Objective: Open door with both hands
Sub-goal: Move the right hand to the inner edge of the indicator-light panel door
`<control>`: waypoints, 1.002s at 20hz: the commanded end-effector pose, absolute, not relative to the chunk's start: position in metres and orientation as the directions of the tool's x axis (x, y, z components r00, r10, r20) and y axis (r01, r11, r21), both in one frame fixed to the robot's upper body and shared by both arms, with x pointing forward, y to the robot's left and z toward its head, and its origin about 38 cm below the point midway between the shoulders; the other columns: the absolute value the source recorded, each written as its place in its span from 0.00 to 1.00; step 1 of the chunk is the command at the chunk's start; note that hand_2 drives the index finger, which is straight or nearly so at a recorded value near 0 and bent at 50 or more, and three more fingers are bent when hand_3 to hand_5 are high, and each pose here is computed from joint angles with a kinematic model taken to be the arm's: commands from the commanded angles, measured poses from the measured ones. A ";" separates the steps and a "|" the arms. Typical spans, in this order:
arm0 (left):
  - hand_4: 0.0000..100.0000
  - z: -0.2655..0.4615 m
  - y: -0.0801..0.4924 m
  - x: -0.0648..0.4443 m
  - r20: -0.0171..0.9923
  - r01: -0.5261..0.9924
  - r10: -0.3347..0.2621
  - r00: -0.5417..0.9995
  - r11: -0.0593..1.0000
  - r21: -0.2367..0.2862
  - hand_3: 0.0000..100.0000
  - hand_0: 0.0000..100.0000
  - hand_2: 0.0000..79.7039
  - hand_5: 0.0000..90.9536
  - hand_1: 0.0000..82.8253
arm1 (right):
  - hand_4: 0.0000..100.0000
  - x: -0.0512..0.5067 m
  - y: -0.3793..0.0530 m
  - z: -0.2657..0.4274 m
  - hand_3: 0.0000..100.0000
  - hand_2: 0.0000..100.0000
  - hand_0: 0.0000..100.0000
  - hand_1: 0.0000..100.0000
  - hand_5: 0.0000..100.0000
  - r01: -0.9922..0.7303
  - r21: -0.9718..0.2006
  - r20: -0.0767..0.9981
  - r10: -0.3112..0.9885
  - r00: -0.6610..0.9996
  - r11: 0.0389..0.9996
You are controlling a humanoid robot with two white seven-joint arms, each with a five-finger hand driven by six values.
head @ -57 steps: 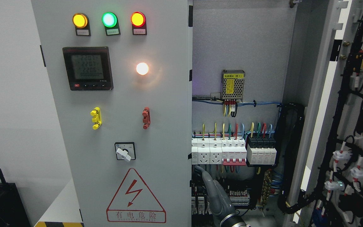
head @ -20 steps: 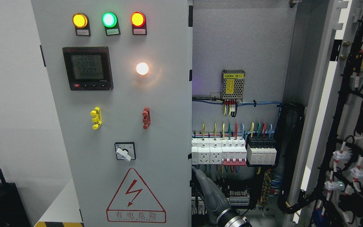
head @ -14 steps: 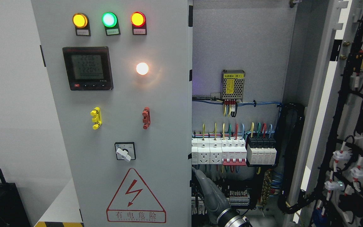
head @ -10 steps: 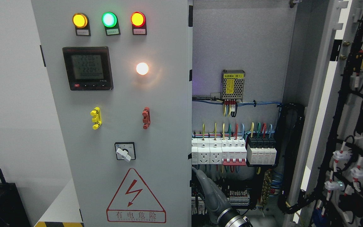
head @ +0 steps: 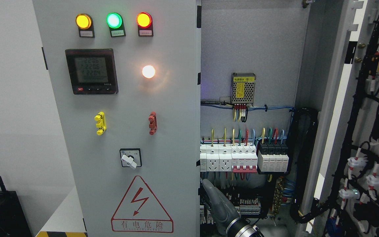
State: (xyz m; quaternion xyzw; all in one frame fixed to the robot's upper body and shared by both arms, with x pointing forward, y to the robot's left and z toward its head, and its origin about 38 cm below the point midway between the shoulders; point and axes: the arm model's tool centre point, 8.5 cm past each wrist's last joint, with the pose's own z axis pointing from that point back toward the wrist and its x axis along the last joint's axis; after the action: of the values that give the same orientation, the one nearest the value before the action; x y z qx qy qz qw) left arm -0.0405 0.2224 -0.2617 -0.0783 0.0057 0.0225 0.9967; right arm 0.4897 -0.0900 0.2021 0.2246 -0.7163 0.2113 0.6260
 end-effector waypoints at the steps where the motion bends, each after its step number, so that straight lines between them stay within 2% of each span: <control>1: 0.03 -0.263 0.224 -0.031 0.014 -0.040 0.043 0.999 0.987 -0.153 0.00 0.00 0.00 0.00 0.00 | 0.00 0.495 -0.102 0.199 0.00 0.00 0.11 0.00 0.00 -0.572 -0.026 0.994 -0.042 -0.106 0.820; 20: 0.03 -0.263 0.224 -0.031 0.012 -0.040 0.043 0.999 0.987 -0.153 0.00 0.00 0.00 0.00 0.00 | 0.00 0.504 -0.119 0.198 0.00 0.00 0.11 0.00 0.00 -0.572 0.001 0.995 -0.059 -0.082 0.820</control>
State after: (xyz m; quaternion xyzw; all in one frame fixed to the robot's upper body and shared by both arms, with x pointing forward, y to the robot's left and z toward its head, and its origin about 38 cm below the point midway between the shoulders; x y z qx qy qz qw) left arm -0.0401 0.2224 -0.2617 -0.0783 0.0047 0.0224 0.9967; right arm 0.5003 -0.1031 0.2026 0.2271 -0.7113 0.2066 0.6323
